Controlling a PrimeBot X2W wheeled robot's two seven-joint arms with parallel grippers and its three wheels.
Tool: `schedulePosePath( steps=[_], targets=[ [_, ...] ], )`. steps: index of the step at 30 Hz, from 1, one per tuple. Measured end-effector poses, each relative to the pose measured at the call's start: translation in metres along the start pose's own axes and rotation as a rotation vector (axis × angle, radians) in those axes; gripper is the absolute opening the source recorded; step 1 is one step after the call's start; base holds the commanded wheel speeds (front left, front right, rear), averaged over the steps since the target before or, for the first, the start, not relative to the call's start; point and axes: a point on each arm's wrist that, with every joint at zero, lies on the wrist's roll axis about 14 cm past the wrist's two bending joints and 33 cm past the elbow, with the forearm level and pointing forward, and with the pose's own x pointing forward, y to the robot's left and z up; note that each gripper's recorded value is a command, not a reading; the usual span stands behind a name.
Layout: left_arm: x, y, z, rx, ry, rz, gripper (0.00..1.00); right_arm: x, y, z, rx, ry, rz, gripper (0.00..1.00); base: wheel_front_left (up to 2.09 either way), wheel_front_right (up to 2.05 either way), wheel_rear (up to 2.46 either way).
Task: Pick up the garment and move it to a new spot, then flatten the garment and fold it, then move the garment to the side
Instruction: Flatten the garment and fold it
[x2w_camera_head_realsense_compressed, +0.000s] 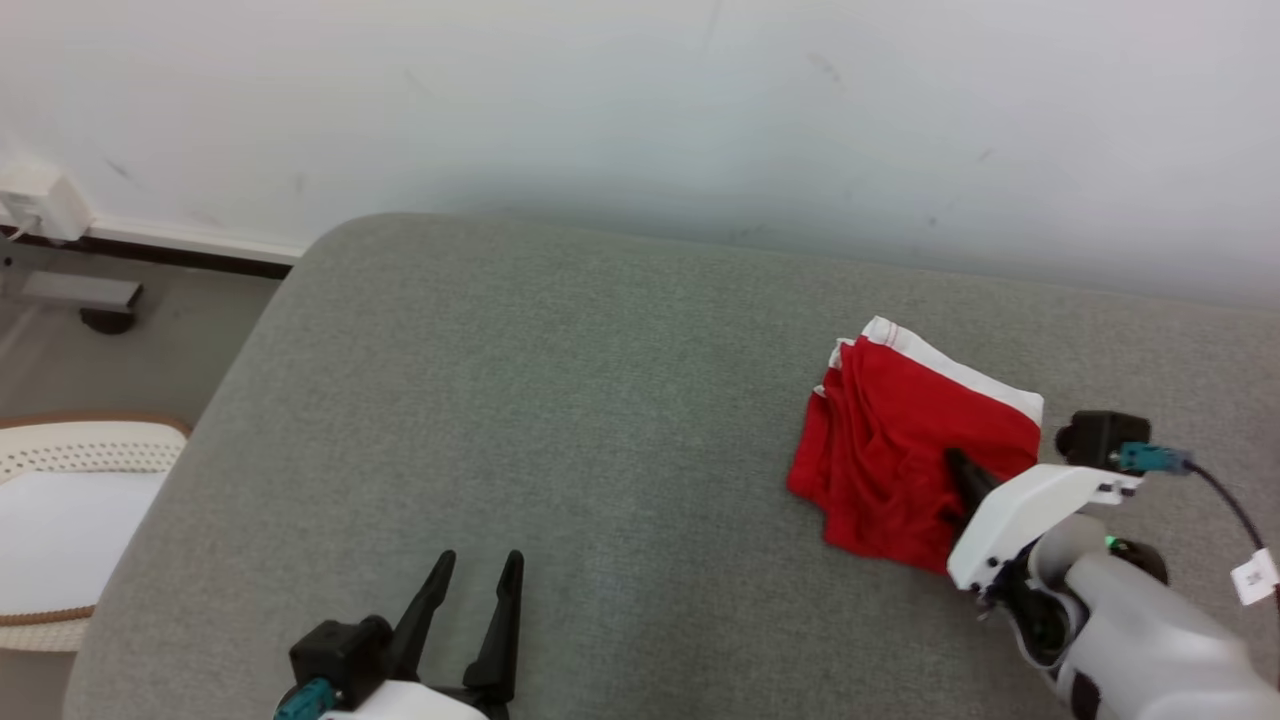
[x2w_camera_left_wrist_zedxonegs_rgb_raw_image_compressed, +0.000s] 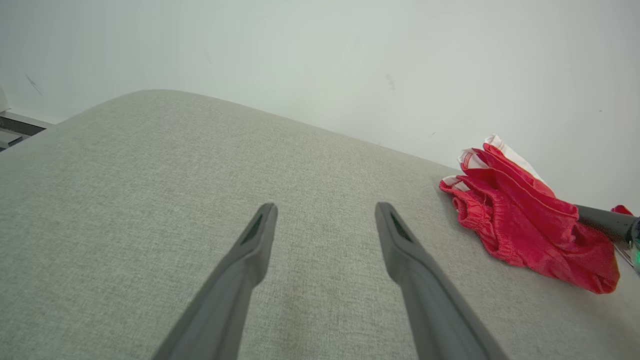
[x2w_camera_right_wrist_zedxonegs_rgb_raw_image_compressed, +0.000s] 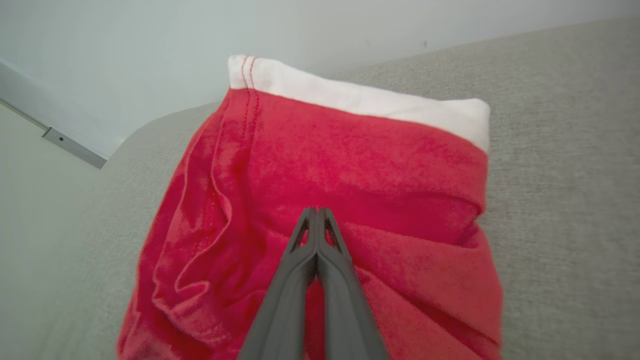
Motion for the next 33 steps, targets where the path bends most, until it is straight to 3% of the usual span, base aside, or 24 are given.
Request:
schedulePosePath(
  steps=[10,15,20,21,22,23,24,25,33],
  targets=[
    [-0.002,0.01,0.0,0.002,0.001,0.03,1.0,0.01,0.075,-0.049,-0.007,0.1,0.185,0.0,0.0,0.0,0.0],
    [0.001,0.006,0.005,0.005,-0.013,0.017,1.0,0.002,0.103,-0.042,-0.016,0.036,0.273,0.0,0.0,0.0,0.0],
    [0.006,-0.002,0.013,0.008,-0.04,-0.009,1.0,-0.011,0.095,-0.01,-0.054,-0.076,0.29,0.0,0.0,0.0,0.0],
    [0.006,-0.004,0.014,0.008,-0.043,-0.016,1.0,-0.014,0.092,-0.003,-0.063,-0.097,0.291,0.12,0.0,0.0,0.0],
    [0.007,-0.007,0.014,0.009,-0.046,-0.023,1.0,-0.018,0.088,0.006,-0.075,-0.12,0.289,0.37,0.0,0.0,0.0],
    [0.008,-0.009,0.015,0.009,-0.05,-0.03,1.0,-0.022,0.086,0.016,-0.086,-0.152,0.29,0.49,0.0,0.0,0.0],
    [0.009,-0.01,0.017,0.01,-0.057,-0.036,1.0,-0.027,0.082,0.032,-0.093,-0.197,0.288,0.91,0.0,0.0,0.0],
    [0.012,-0.013,0.02,0.012,-0.064,-0.044,1.0,-0.033,0.077,0.047,-0.105,-0.24,0.282,1.0,0.0,0.0,0.0],
    [0.028,-0.032,0.031,0.018,-0.102,-0.103,1.0,-0.089,0.037,0.108,-0.209,-0.485,0.21,1.0,0.0,0.0,0.0]
  ],
)
